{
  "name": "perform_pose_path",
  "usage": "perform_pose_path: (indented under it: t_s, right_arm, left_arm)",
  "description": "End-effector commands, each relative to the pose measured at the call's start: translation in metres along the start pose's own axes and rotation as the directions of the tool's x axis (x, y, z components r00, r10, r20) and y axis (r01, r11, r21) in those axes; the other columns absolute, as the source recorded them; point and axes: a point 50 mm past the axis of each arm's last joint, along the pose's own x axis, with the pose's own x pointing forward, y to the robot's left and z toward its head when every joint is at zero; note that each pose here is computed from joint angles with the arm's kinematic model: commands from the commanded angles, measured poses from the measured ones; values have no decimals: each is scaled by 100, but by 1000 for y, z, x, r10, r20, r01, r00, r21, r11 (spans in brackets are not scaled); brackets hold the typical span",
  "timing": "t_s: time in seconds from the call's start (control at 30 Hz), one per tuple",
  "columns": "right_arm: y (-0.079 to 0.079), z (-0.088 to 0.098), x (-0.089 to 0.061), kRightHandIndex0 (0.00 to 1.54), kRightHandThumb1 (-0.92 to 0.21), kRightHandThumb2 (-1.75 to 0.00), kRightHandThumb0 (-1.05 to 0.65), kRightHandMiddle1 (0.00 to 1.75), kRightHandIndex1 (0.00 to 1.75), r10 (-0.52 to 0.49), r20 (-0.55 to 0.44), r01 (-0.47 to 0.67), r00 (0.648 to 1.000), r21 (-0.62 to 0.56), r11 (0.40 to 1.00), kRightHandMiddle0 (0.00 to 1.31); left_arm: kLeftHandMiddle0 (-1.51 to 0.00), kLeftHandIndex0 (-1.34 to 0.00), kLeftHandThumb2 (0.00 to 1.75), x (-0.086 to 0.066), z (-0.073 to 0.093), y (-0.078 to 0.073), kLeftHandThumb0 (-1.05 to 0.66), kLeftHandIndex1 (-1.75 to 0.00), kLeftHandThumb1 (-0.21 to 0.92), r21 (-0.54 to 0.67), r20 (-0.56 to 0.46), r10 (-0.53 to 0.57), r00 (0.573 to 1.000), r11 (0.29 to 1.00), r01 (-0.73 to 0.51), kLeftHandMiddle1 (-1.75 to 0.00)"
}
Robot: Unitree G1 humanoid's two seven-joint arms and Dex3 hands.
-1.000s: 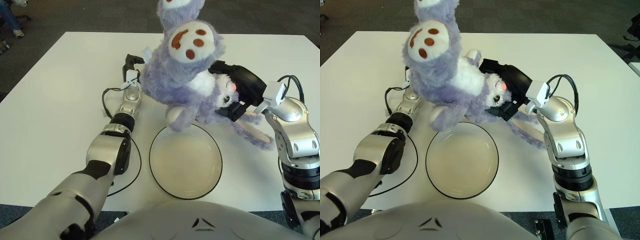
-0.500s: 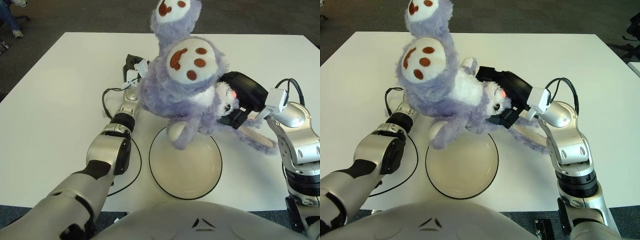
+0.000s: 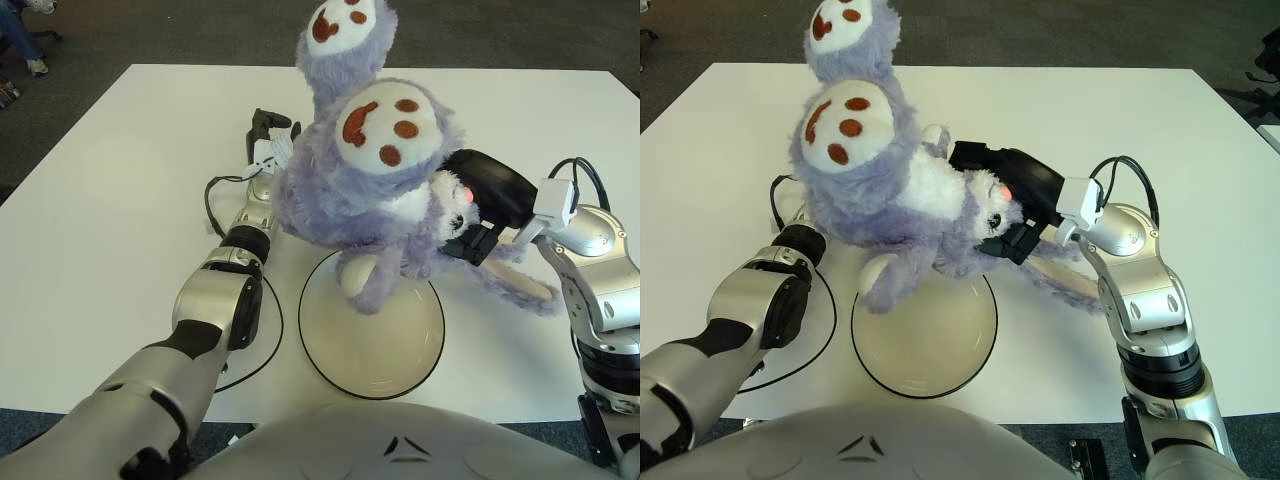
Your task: Put the doll into the plate.
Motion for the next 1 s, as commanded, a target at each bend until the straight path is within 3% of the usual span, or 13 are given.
perform_pose_path:
  t_s: [0.0,0.47,0.63,0.7,0.77,0.9,0.97]
  right_arm:
    - [-1,5,-2,74,-15,-151,53,175,175,1,20,-1,1000,1,1000,89]
    - [2,6,-4,74,-15,-151,53,175,175,27,-1,-27,1000,-10,1000,88]
    - [2,7,-4,75,-14,-152,54,175,175,15,2,-15,1000,-18,1000,76]
    - [2,7,-4,79,-9,-155,27,164,175,1,5,-1,1000,-38,999,73]
    - [1,7,-5,81,-7,-155,13,158,175,-6,3,6,1000,-57,998,71]
    - [-2,6,-8,79,-9,-150,2,151,175,-8,-18,6,1000,-94,996,69]
    - [-2,6,-9,69,-14,-148,0,162,175,-5,-33,1,999,-111,994,63]
  left_arm:
    - [-101,-33,81,4,8,-1,-38,-175,71,-2,14,1,1000,1000,-1,-175]
    - [-101,-34,85,5,7,1,-39,-175,68,3,12,2,1000,1000,-2,-175]
    - [-100,-35,86,5,8,2,-39,-175,67,19,21,3,1000,1000,-3,-175]
    - [-101,-34,85,5,8,1,-39,-175,68,21,22,4,1000,1000,-4,-175]
    - [-102,-34,84,5,9,1,-39,-175,69,21,23,4,1000,1000,-5,-175]
    - [-101,-33,83,5,9,1,-38,-175,70,25,27,5,1000,1000,-5,-175]
    - [-99,-33,83,5,9,1,-38,-175,70,28,27,4,1000,1000,-5,-175]
